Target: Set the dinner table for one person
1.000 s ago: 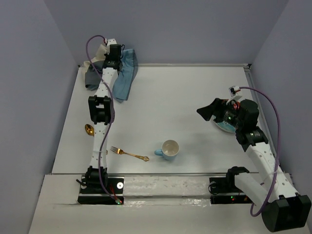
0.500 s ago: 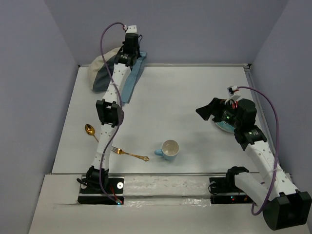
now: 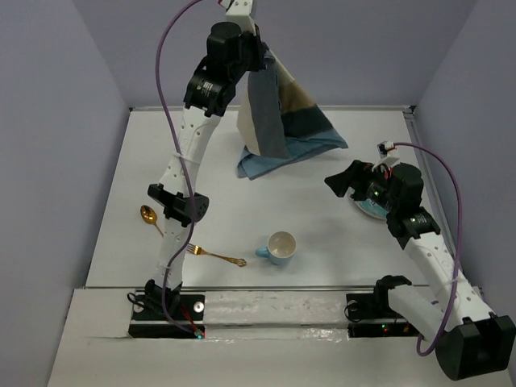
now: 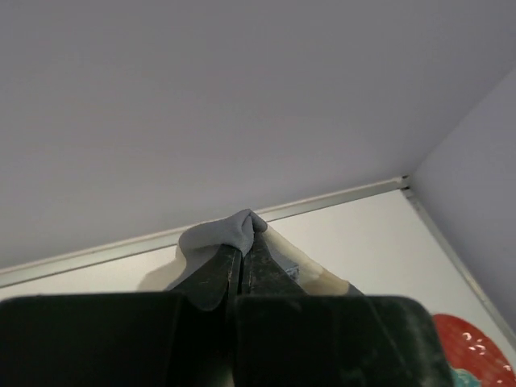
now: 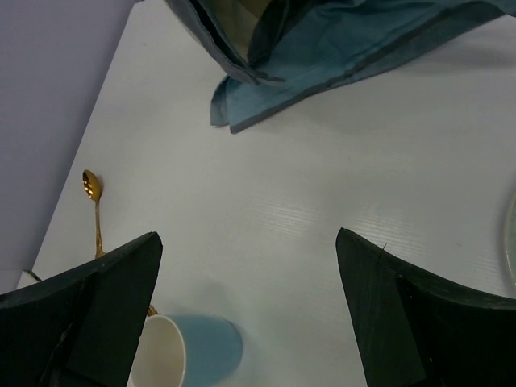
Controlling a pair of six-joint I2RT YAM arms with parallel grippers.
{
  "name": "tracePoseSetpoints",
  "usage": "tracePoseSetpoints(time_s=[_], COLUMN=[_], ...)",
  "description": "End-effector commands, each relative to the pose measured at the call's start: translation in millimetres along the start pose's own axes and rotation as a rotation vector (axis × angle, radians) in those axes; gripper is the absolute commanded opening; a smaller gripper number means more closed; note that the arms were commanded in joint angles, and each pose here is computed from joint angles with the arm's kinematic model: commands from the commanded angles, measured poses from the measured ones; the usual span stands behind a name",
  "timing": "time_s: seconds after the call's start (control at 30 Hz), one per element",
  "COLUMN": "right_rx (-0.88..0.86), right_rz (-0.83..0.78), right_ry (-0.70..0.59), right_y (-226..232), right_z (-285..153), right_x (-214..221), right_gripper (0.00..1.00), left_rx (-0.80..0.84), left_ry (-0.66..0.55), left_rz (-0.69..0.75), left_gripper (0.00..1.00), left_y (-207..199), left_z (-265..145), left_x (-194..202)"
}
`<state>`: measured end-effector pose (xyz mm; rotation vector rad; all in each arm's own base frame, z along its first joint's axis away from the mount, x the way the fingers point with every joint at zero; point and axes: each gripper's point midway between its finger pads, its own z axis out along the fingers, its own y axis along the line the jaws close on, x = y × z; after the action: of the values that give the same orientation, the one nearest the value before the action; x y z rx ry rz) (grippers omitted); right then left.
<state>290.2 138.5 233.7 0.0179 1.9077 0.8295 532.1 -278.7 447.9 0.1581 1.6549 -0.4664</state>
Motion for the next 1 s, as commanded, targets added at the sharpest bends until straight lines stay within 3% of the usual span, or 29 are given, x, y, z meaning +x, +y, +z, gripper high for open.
tracePoseSetpoints(time_s=[0.0, 0.17, 0.33, 0.53, 0.63, 0.77, 0.97], right_rx=[-0.015, 0.016, 0.144, 0.312, 0.285, 0.132, 0.061], right_rz=[-0.035, -0.046, -0.074, -0.153, -0.270, -0.322, -0.445], right_ry=[-0.063, -0.050, -0.094, -0.061, 0.030, 0.202, 0.266], right_y=[8.1, 2.0, -20.7, -62.5, -70.2, -74.5, -87.4], right_z=[3.9, 13.5, 25.3, 54.6, 70.8, 103.4, 134.8], right_x=[-22.0, -23.5, -43.7, -54.7, -45.4, -1.9, 6.6], right_gripper=[0.94, 0.95, 0.93, 0.76, 0.79, 0.90, 0.93], left_rx=[0.178, 0.210, 0.167, 0.072, 0.023, 0.024, 0.042], left_ry=[-0.135, -0.164, -0.104, 0.012, 0.039, 0.021, 0.043], left_rz=[-0.050, -0.046, 0.049, 0.142, 0.180, 0.194, 0.193], left_gripper=[0.00, 0.00, 0.00, 0.00, 0.00, 0.00, 0.00], left_y=[-36.3, -44.9, -33.0, -9.9, 1.5, 1.7, 1.5], left_z=[-30.4, -38.5, -30.2, -12.4, -8.0, -10.8, -7.0], left_x=[-58.1, -69.5, -47.7, -4.8, 5.5, -2.2, 6.3])
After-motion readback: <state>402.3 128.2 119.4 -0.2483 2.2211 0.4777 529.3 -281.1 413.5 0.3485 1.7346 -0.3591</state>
